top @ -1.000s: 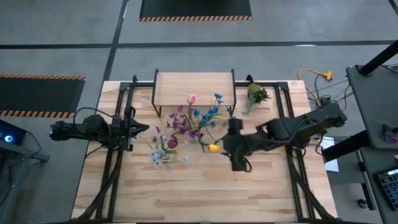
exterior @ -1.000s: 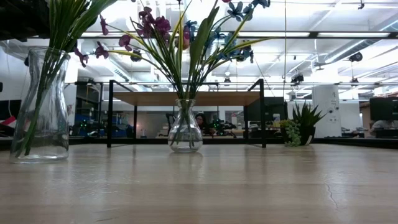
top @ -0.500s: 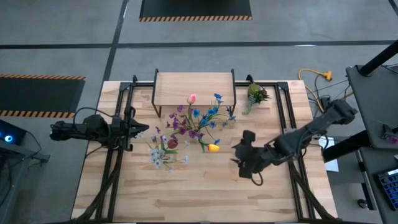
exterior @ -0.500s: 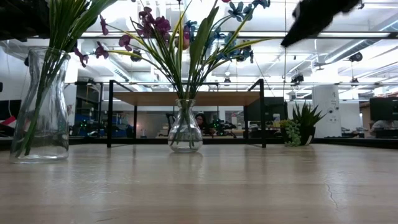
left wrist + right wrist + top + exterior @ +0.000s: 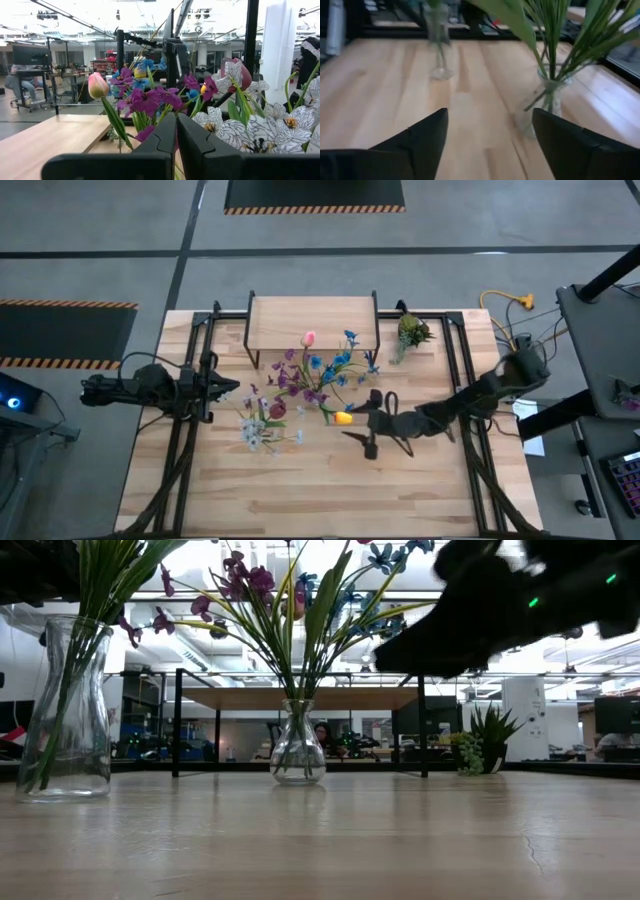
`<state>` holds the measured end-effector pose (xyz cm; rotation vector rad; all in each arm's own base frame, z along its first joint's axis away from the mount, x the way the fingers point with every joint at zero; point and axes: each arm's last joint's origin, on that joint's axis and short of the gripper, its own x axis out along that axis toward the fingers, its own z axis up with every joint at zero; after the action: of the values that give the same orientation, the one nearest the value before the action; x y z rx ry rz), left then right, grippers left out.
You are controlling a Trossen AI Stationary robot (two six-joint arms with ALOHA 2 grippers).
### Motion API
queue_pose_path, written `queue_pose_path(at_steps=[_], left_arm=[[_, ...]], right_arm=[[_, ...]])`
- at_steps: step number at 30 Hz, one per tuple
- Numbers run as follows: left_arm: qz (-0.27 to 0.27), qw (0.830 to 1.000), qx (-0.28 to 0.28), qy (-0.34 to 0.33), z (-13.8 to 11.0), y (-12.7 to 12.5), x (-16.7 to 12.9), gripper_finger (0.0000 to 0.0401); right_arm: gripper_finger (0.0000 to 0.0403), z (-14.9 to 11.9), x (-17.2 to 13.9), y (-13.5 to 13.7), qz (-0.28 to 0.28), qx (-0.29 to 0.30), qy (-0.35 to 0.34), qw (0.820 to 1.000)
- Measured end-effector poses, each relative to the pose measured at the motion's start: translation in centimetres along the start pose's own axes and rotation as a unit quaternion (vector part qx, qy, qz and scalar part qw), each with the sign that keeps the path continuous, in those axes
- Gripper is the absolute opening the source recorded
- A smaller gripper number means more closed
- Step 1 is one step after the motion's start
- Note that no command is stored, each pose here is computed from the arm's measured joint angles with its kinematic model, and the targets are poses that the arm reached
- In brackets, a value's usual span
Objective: Pick and place flowers into a vace then onto a shelf
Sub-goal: Put the right transparent vase with flowers on the shelf
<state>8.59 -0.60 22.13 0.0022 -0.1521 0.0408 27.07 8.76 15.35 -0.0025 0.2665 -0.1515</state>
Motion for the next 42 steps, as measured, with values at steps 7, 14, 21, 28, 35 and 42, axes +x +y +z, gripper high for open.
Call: queue_pose_path(at_steps=[7,14,21,28,35,42], left_arm=[[0.0,1.0,0.0,0.0,0.0,0.0,0.0,0.0],[0.0,1.0,0.0,0.0,0.0,0.0,0.0,0.0],[0.0,1.0,0.0,0.0,0.0,0.0,0.0,0.0],[0.0,1.0,0.0,0.0,0.0,0.0,0.0,0.0],[0.0,1.0,0.0,0.0,0.0,0.0,0.0,0.0],[0.0,1.0,0.0,0.0,0.0,0.0,0.0,0.0]], right_arm=[[0.0347,-0.6,5.2,-1.6,-0.058,0.008,0.016,0.998],[0.0363,-1.8,7.5,-2.8,-0.119,0.041,0.028,0.992],[0.0363,-2.2,8.6,-3.6,-0.13,0.05,-0.024,0.99],[0.0364,-2.8,11.1,-4.3,-0.125,0.048,-0.039,0.99],[0.0364,-3.4,13.4,-4.9,-0.142,0.049,-0.04,0.988],[0.0326,-3.1,13.4,-5.0,-0.155,0.054,-0.047,0.985]])
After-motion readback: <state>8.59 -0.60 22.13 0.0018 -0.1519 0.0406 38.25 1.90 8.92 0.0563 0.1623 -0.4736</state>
